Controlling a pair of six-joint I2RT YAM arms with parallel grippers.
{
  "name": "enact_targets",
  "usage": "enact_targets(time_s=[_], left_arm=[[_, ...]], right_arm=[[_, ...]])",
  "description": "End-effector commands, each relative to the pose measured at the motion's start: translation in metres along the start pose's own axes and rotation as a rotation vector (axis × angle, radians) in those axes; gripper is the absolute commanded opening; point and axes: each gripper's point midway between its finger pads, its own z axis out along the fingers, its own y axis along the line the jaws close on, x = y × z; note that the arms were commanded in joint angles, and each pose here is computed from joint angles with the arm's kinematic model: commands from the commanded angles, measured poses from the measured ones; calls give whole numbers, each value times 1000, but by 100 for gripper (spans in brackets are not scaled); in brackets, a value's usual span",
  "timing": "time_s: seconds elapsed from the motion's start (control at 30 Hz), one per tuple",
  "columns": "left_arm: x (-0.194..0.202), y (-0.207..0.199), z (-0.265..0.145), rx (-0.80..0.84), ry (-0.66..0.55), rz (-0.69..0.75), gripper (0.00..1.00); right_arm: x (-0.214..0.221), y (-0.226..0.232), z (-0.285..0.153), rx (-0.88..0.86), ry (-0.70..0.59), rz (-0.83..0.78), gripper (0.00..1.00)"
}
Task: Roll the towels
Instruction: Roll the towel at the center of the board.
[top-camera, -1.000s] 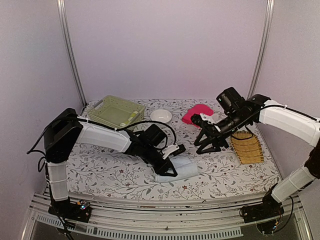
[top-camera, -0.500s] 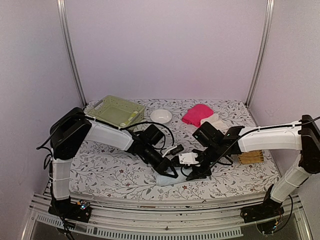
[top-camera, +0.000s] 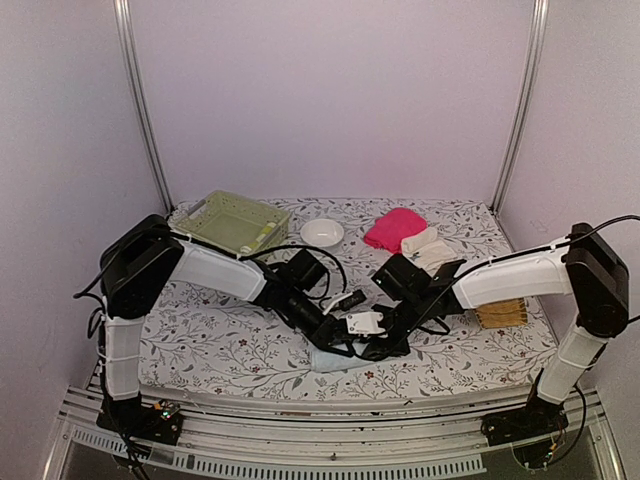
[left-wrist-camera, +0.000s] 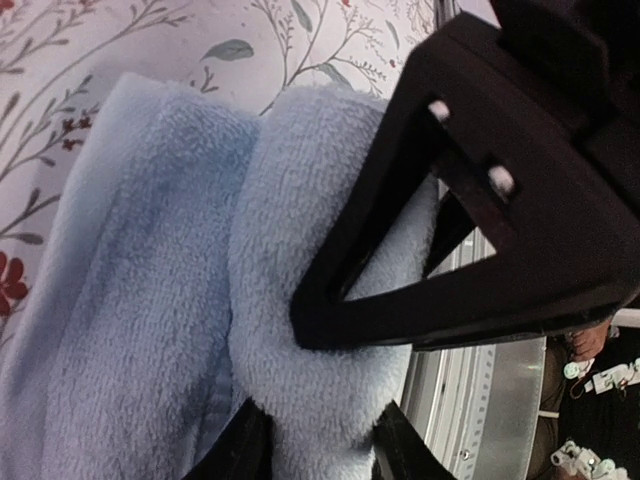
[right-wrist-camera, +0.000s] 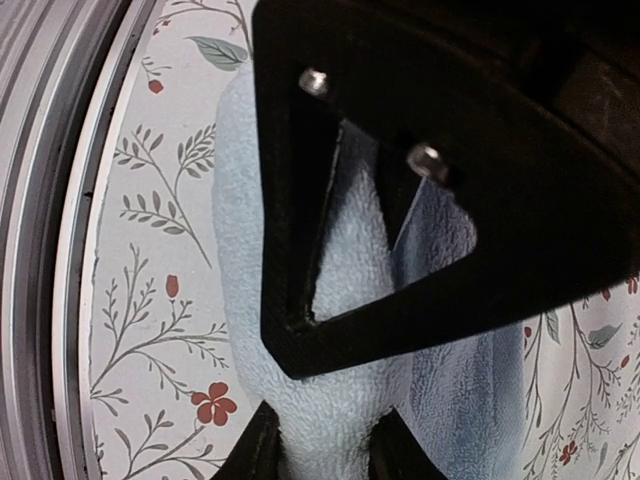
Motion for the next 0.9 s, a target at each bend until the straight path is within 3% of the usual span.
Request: enact_targets(time_s=[0.0, 0.2, 0.4, 0.5, 0.7, 0.87], left_arm=[[35, 38, -2, -173, 55, -87, 38], [5, 22, -56, -355, -181, 27, 56], [14, 11, -99, -474, -386, 58, 59], [22, -9, -113, -535, -461, 154, 60], [41, -56, -109, -852, -475, 509, 56], [56, -60, -76, -933, -297, 703, 56]], right_arm=[[17, 28, 21, -137, 45, 15, 23], [14, 39, 21, -233, 29, 43, 20], [14, 49, 20, -356, 39, 104, 20], [12, 51, 21, -442, 43, 165, 20], [8, 35, 21, -566, 45, 303, 20], [5, 34, 26, -667, 70, 384, 20]])
